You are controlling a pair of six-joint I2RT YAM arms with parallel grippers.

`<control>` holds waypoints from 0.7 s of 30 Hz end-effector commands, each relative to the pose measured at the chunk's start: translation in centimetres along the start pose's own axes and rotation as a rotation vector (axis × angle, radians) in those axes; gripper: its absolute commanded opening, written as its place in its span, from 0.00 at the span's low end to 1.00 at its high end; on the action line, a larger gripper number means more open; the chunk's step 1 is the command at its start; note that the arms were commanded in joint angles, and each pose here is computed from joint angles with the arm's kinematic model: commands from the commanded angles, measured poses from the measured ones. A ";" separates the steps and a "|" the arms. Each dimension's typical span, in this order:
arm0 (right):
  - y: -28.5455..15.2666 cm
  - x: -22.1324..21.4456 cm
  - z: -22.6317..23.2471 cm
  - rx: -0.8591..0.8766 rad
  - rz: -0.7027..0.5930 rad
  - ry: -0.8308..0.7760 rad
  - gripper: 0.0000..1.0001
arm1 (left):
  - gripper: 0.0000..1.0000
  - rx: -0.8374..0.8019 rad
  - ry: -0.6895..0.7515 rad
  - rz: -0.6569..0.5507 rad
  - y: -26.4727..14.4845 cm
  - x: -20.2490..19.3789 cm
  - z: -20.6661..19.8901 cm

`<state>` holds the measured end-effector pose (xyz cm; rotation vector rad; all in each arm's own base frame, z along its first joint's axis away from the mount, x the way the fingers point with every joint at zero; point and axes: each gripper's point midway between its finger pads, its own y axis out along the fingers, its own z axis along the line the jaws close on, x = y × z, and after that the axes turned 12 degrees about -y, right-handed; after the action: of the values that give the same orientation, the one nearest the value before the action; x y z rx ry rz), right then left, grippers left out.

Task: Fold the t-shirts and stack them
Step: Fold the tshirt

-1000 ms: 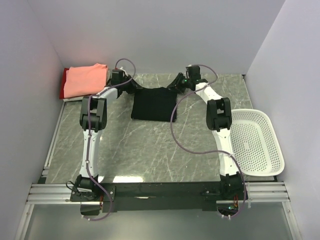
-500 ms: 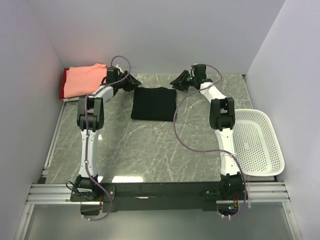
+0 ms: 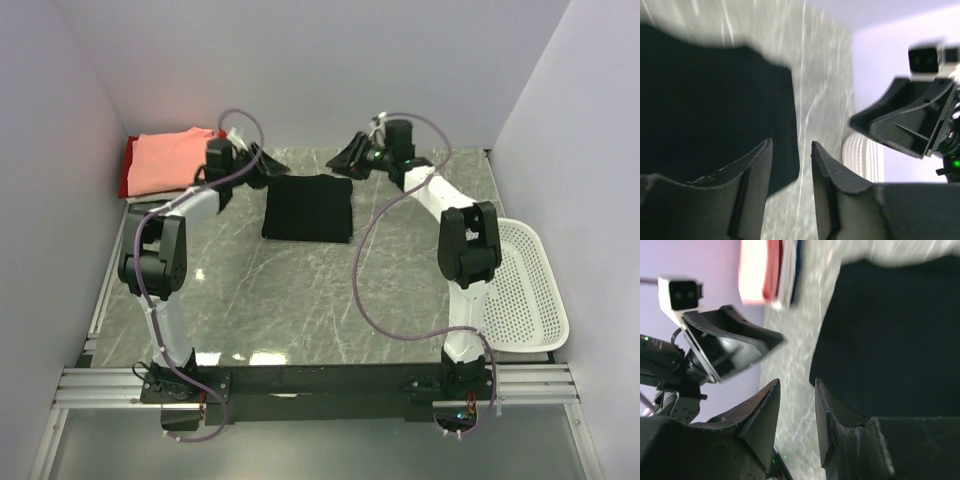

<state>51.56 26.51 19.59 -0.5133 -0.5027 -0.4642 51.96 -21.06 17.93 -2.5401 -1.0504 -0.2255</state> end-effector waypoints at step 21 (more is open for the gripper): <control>0.1 -11.0 -4.6 0.004 0.175 0.136 0.39 | 0.36 0.174 -0.066 0.091 -1.7 -7.8 6.0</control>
<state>43.62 26.96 5.17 -0.5689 -0.2062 -0.2987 42.89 -22.98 5.01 -2.4304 -0.8540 0.1687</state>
